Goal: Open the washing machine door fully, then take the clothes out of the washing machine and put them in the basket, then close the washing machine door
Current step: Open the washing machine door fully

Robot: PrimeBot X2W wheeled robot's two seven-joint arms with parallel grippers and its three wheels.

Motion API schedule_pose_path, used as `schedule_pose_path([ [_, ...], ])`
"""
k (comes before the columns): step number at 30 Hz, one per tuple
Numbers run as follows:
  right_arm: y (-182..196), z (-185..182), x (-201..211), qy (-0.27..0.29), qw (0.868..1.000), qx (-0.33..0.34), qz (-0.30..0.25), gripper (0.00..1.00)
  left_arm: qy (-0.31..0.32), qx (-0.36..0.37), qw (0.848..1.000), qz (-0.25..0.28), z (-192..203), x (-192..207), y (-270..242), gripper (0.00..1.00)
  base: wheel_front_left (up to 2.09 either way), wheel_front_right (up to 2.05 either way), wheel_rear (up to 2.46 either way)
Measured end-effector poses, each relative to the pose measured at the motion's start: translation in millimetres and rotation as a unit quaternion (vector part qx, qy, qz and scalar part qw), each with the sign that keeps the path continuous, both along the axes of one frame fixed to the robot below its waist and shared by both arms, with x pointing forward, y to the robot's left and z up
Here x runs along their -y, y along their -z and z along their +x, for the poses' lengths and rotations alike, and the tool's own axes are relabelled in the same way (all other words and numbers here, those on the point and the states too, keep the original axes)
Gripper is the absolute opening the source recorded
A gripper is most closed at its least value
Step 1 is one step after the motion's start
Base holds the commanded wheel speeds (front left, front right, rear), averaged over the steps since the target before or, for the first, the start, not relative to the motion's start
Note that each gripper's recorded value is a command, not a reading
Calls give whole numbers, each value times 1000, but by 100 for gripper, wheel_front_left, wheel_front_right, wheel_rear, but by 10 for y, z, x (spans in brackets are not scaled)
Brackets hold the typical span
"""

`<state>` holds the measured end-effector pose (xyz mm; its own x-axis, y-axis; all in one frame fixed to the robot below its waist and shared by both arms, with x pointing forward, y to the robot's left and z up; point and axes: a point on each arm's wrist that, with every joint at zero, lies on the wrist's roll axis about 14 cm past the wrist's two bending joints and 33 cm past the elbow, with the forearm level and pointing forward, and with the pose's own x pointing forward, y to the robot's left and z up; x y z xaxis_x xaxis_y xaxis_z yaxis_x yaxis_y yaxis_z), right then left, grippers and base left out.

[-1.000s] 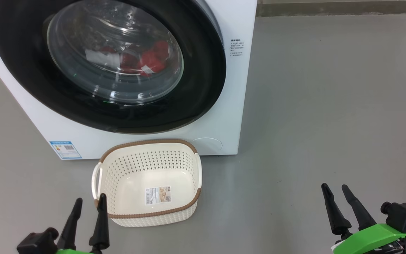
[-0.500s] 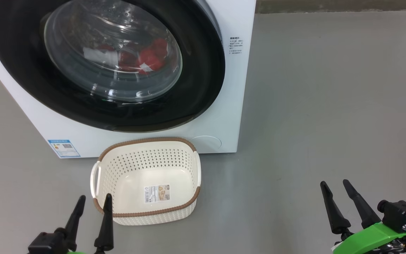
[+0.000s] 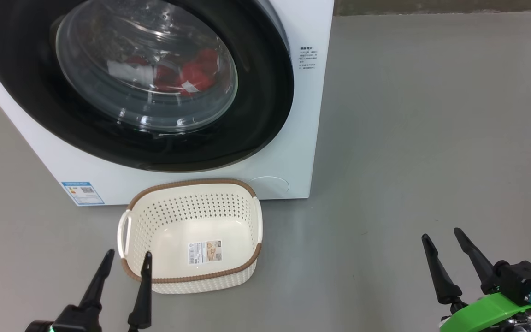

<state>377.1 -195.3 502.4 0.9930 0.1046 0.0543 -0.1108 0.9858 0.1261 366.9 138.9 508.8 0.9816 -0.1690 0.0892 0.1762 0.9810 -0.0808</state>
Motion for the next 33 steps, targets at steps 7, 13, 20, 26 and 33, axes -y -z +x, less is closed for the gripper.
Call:
schedule_pose_path([
  [7,-34,-20,87,13,1000,6,-4,100,-17,-5,1000,-5,-25,-110,27,100,0,0,0],
  [13,-8,-69,140,23,1000,2,-1,100,-29,-13,999,-23,-38,-176,73,100,0,0,0],
  [20,-17,-76,152,26,1000,3,1,100,-38,-15,999,-25,-45,-206,79,100,0,0,0],
  [26,24,-108,156,27,1000,-3,2,100,-41,-16,999,-24,-51,-213,85,100,0,0,0],
  [33,17,-105,149,27,1000,-1,1,100,-43,-15,999,-25,-55,-219,82,100,0,0,0],
])
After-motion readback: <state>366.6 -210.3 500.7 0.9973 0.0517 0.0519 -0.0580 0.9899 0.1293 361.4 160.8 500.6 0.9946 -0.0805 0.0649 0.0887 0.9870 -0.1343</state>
